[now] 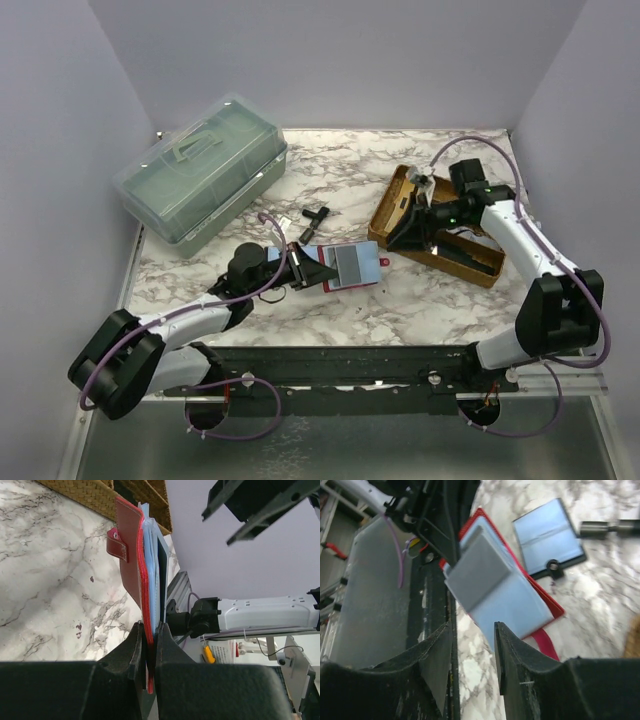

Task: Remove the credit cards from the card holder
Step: Remove the credit card from the card holder.

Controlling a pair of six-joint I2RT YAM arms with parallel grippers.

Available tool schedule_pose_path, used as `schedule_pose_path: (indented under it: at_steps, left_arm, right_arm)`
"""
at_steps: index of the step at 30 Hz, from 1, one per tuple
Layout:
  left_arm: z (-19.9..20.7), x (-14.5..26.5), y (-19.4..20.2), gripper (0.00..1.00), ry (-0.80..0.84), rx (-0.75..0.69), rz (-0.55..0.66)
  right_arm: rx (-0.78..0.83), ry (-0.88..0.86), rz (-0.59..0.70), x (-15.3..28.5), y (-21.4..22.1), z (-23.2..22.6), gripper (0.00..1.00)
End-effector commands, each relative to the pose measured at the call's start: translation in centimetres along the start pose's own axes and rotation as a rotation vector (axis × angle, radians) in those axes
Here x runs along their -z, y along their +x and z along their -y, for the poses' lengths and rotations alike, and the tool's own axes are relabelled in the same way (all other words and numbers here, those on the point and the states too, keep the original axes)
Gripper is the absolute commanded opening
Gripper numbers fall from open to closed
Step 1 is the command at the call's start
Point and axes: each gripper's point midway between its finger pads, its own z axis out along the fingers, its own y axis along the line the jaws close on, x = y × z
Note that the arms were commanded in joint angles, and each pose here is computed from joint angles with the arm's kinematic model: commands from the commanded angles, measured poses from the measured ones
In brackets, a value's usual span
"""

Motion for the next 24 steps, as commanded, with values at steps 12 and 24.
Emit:
schedule_pose_path:
  at_steps: [12, 24]
  left_arm:
    - [1.2, -3.3, -1.4, 0.0, -0.057, 0.087, 0.141]
    - [-0.2, -4.0, -2.2, 0.0, -0.252, 0.12, 0.231]
  right_arm:
    - [-0.197, 0.156, -0.225, -7.9, 1.5, -0.2, 0.64]
    - [-0.156, 0.263, -0.285, -9.0, 3.1, 0.3, 0.75]
